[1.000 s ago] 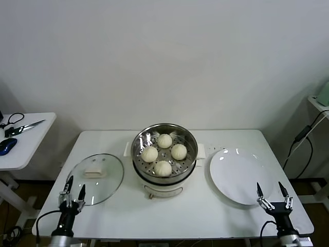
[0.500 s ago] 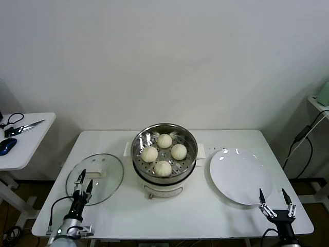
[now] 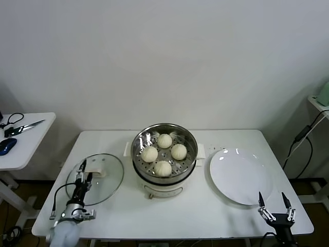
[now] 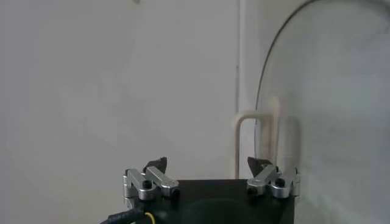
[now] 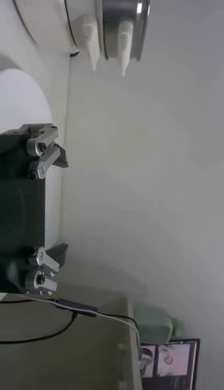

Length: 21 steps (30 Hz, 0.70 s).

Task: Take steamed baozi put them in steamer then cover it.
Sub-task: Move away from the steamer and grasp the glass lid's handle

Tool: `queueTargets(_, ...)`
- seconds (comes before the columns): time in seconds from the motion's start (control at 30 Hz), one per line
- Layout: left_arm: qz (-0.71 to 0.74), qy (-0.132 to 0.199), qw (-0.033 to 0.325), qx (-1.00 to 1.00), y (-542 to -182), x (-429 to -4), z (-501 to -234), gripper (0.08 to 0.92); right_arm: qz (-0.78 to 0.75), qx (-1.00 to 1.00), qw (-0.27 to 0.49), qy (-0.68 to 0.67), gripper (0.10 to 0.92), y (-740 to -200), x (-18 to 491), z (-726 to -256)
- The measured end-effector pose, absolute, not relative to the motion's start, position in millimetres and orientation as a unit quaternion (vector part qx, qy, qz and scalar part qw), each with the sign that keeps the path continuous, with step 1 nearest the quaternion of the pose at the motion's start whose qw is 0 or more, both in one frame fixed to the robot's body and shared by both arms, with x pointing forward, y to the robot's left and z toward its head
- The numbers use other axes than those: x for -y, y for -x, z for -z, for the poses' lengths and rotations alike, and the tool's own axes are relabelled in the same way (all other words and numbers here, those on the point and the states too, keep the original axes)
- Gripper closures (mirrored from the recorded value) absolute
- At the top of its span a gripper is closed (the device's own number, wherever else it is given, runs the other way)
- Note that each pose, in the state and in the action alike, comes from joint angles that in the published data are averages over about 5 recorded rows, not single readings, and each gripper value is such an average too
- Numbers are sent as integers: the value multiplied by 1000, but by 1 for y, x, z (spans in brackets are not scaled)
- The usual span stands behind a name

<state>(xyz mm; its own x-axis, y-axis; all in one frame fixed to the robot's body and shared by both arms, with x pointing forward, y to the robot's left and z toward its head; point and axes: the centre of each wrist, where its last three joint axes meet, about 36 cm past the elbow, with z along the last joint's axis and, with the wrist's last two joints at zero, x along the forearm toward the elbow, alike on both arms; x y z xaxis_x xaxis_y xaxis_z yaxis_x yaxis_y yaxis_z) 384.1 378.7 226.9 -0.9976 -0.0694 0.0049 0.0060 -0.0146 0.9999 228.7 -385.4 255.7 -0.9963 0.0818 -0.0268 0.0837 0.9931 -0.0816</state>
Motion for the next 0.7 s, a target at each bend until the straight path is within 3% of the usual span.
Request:
queueTargets(0.17,716,-23,35,697,-390,-383,-224,303,41,-998,11,-41,200,-228,384,-254)
queueTargets(0.7,712,-23,48,700,-387,-381,-217,770,40,-998,13,-37,200,-231,379,-252)
